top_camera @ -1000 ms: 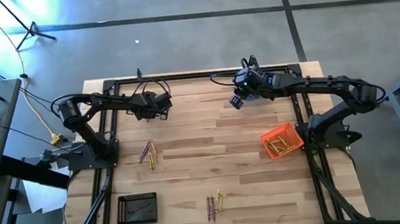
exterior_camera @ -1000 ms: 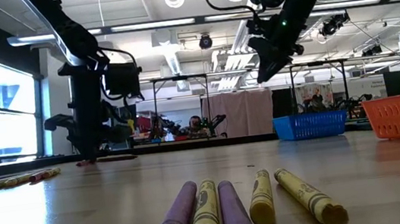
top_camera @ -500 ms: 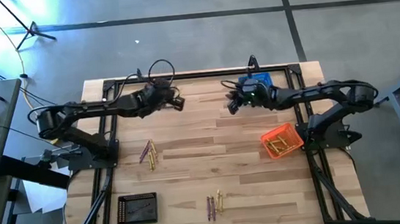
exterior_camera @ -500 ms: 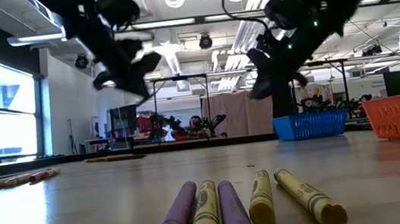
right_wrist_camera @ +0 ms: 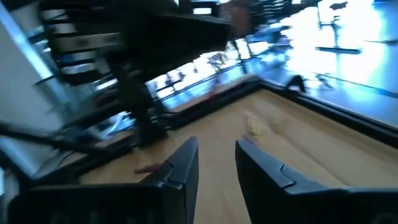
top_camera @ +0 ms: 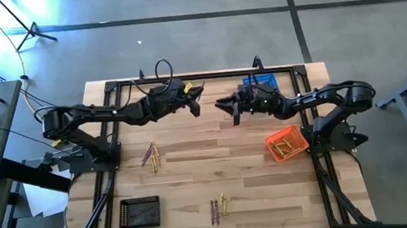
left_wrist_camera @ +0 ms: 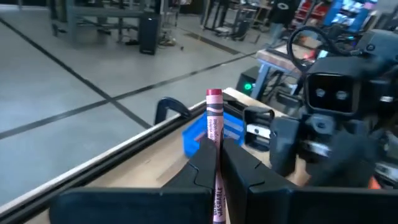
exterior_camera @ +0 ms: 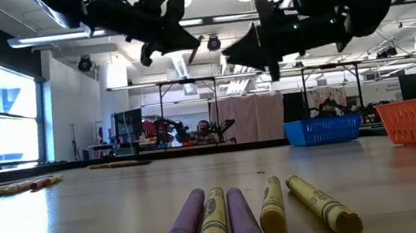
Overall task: Sort crayons
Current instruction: Put the red crayon into the blue basket
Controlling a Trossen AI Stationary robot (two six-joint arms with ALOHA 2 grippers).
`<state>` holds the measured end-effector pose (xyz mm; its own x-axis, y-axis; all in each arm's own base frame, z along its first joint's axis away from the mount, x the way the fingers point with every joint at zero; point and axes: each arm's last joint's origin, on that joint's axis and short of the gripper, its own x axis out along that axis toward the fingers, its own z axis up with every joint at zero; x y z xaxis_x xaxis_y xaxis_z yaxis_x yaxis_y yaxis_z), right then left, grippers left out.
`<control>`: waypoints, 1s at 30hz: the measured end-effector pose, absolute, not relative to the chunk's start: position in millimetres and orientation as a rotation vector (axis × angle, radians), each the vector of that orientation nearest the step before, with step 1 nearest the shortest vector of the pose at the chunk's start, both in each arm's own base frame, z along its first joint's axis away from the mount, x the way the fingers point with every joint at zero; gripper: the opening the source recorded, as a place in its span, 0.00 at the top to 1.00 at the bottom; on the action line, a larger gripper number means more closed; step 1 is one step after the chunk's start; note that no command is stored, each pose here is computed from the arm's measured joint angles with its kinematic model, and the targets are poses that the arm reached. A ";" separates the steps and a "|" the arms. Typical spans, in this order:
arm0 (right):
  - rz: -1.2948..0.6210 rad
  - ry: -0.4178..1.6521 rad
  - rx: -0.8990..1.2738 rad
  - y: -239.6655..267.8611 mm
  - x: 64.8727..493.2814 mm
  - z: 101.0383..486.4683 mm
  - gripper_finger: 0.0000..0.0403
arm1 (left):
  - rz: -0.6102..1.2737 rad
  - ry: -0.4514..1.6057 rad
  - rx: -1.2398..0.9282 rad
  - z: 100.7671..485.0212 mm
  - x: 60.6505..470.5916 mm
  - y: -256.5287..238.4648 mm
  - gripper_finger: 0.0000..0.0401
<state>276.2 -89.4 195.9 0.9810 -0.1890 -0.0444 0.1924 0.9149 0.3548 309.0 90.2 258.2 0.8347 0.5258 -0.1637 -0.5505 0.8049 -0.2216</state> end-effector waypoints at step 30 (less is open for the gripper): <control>-0.246 0.091 0.279 -79.0 324.9 219.8 0.59 | 0.417 0.094 -0.249 257.0 317.1 76.4 0.99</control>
<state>324.9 -79.0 219.8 0.9659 -0.2278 -0.1230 0.2529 0.9317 0.2607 317.1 76.4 257.0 0.9105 0.3888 -0.1408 -0.4117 0.8843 -0.2203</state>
